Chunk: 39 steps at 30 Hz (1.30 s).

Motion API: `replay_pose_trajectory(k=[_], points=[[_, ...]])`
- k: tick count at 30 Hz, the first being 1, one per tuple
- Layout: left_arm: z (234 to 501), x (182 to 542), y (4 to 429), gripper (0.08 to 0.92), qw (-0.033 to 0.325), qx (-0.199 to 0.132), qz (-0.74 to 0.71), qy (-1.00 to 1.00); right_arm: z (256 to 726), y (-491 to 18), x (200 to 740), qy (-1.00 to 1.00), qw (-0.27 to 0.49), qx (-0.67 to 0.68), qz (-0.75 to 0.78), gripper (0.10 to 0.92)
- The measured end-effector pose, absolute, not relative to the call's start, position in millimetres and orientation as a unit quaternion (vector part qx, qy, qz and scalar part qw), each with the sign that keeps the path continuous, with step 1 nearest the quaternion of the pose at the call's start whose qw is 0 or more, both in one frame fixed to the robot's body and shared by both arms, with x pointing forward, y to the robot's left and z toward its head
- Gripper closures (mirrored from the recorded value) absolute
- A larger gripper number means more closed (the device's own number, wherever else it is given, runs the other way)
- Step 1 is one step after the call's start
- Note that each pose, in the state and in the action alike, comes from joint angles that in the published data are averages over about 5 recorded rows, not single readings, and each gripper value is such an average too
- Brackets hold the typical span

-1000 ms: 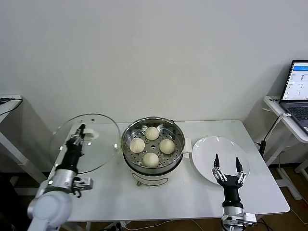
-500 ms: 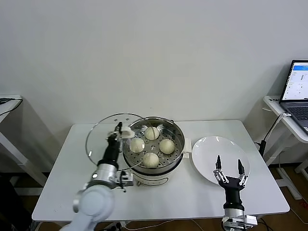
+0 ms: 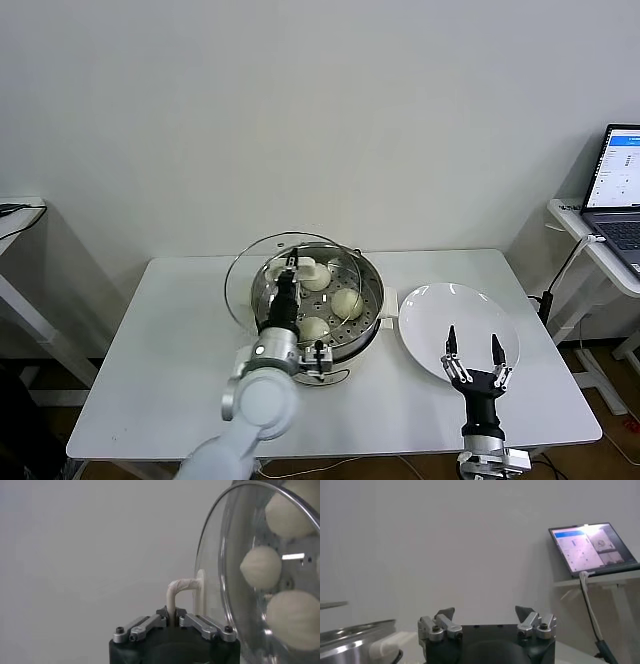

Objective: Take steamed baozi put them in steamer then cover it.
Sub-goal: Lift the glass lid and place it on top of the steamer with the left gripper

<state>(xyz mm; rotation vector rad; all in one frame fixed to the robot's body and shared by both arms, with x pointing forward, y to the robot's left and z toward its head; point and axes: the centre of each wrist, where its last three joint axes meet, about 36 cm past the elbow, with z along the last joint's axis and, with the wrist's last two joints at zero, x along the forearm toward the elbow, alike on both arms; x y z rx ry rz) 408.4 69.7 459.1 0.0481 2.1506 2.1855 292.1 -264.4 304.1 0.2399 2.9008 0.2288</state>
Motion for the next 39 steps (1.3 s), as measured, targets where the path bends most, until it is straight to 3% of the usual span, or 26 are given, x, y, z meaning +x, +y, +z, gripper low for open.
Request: replay_pose_trajectory(k=[17,39], points=[[443.5,422.5,28.7,0.812,0.022,0.017,0.701,0.713,298.6,-263.0,296.5,0.988,0.106,0.078,0.076,0.200],[426.9,423.6,16.8,0.812,0.018,0.019,0.697,0.717,297.2,-263.3,296.0,0.989,0.104,0.073,0.073,0.200]])
